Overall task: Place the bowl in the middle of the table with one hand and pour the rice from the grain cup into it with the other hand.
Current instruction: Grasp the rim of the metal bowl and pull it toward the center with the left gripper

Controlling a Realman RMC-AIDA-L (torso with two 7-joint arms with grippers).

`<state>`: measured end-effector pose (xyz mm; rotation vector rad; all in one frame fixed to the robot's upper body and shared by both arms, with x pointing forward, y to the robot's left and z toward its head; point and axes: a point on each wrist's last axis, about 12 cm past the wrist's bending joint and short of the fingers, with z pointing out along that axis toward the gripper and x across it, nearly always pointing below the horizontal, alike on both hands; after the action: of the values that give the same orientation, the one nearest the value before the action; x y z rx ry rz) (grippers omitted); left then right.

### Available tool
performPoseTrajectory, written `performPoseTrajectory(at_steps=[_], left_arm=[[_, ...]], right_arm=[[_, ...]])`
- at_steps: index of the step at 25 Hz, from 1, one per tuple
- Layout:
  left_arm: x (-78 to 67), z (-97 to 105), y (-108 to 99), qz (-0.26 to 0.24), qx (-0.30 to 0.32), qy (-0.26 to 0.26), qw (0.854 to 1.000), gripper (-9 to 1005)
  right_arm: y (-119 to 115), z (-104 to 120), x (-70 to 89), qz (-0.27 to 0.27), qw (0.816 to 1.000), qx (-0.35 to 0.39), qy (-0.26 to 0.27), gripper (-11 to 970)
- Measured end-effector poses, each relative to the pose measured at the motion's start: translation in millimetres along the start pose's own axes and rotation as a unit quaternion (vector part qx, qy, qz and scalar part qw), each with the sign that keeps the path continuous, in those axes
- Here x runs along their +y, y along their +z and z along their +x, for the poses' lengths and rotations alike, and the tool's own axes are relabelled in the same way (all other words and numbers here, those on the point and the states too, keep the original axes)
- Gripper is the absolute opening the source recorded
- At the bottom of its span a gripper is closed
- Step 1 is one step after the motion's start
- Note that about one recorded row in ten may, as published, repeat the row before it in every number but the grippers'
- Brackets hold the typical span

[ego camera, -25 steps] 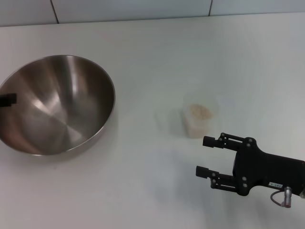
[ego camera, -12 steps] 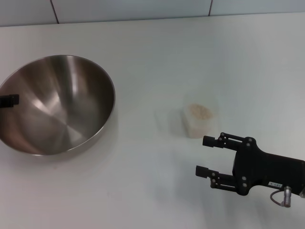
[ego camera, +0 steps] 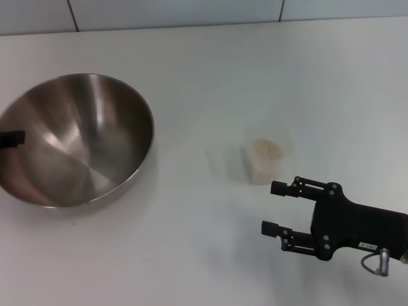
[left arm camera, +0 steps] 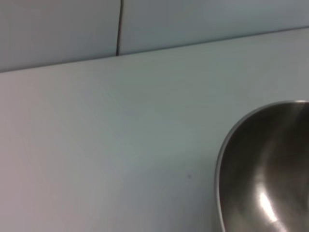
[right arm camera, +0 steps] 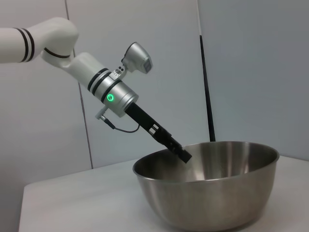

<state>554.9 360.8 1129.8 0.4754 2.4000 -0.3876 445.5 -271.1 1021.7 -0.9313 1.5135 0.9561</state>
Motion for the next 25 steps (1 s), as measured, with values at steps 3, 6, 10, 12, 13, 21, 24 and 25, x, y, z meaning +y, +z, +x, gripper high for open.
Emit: performPoseTrajectory(at_steps=[3,6,10,12,13,21,24,25], left_arm=[[-0.2,-0.4,2.5,0.003,0.002,-0.001,1.000,702],[-0.5,-1.9,2.9,0.003,0.001,0.000,1.000,654],[-1.8,-5.6,3.5,0.004,-0.001,0.003,1.000,514],[-2.6,-8.4,4.2,0.006,-0.002,0.003,1.000,432],[-3.0,-9.6,4.4,0.007,-0.002,0.001,1.000,344],[-3.0,-17.2,5.2,0.001,0.006,-0.012,1.000,60],[-4.0,-21.0,5.0,0.005,0.005,-0.017,1.000,49],[-4.4,-22.6,4.9,0.006,0.004,-0.019,1.000,46]], right_arm=[[0.2,-0.3,-0.3,0.000,1.000,-0.001,-0.001,703],[0.1,-0.4,-0.4,0.001,1.000,-0.001,-0.001,703],[0.7,-1.1,-1.2,0.001,1.000,-0.002,-0.002,703],[1.1,-1.4,-1.5,0.000,1.000,-0.002,-0.003,703],[1.2,-1.5,-1.6,0.000,1.000,-0.002,-0.003,703],[1.2,-1.6,-1.7,0.000,1.000,-0.002,-0.002,703],[1.1,-1.6,-1.8,0.001,1.000,-0.003,-0.002,703],[1.2,-1.7,-2.0,0.001,1.000,-0.003,-0.002,703]])
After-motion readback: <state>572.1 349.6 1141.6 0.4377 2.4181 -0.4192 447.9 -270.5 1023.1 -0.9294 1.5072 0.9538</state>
